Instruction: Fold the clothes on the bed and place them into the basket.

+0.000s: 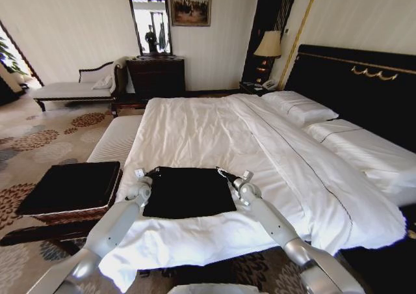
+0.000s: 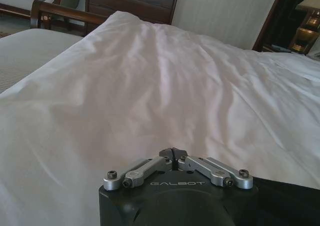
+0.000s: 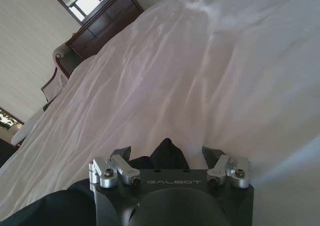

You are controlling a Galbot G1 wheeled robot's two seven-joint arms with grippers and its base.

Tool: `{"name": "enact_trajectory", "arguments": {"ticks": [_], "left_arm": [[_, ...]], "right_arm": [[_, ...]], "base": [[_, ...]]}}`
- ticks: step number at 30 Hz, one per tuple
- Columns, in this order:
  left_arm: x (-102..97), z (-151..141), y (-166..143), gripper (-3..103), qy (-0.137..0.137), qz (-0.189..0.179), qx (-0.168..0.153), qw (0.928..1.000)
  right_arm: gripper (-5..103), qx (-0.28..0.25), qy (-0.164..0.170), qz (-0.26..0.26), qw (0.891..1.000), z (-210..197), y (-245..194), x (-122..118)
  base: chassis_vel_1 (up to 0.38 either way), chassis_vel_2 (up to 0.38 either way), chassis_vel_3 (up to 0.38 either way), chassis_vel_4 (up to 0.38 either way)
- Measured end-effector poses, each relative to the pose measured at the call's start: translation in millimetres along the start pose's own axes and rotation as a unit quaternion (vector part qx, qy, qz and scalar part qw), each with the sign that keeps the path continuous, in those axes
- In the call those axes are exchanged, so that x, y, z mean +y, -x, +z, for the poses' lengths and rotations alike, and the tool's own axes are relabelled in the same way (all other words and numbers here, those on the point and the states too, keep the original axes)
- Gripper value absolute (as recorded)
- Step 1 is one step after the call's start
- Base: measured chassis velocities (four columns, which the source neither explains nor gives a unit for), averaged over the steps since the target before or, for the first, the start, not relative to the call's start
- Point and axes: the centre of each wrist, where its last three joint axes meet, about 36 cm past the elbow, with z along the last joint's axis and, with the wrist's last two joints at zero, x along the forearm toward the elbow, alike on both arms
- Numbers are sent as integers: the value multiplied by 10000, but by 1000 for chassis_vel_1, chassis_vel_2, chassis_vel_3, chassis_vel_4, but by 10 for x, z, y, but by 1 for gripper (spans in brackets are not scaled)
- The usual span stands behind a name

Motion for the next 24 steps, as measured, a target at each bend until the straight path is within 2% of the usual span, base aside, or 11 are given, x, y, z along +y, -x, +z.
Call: {"name": "enact_trajectory", "arguments": {"ticks": [1, 4, 7, 8, 10, 13, 17, 20, 22, 24], "left_arm": [[0, 0, 0, 0, -2, 1, -2, 10000], [3, 3, 0, 0, -3, -1, -3, 10000], [10, 22, 16, 0, -1, -29, 3, 10000], [10, 22, 16, 0, -1, -29, 3, 10000], [0, 12, 31, 0, -11, -35, -6, 10000], [-3, -2, 35, 0, -4, -34, -18, 10000], [-7, -10, 18, 0, 17, -21, -33, 10000], [-19, -16, -11, 0, 12, -3, -53, 10000], [-38, -35, -46, 0, 10, 22, -93, 10000], [-49, -49, -60, 0, 7, 35, -116, 9999]], "right_arm": [[76, 1, -3, -2, 10000, 2, -3, 0], [71, 7, -9, -6, 10000, 6, -11, -3], [54, 17, -88, -30, 10000, 18, -7, -6], [54, 17, -88, -30, 10000, 18, -7, -6], [44, 21, -104, -41, 9999, 26, 0, 3], [38, 20, -132, -63, 9999, 23, -7, 16], [16, 5, -172, -86, 9998, 9, -45, 15], [12, -28, -202, -102, 9997, -17, -89, 11], [3, -78, -272, -138, 9995, -41, -132, 33], [1, -106, -291, -156, 9994, -54, -148, 48]], "base": [[0, 0, 0, 0], [0, 0, 0, 0], [0, 0, 0, 0], [0, 0, 0, 0], [0, 0, 0, 0], [0, 0, 0, 0], [0, 0, 0, 0], [0, 0, 0, 0], [0, 0, 0, 0], [0, 0, 0, 0]]}}
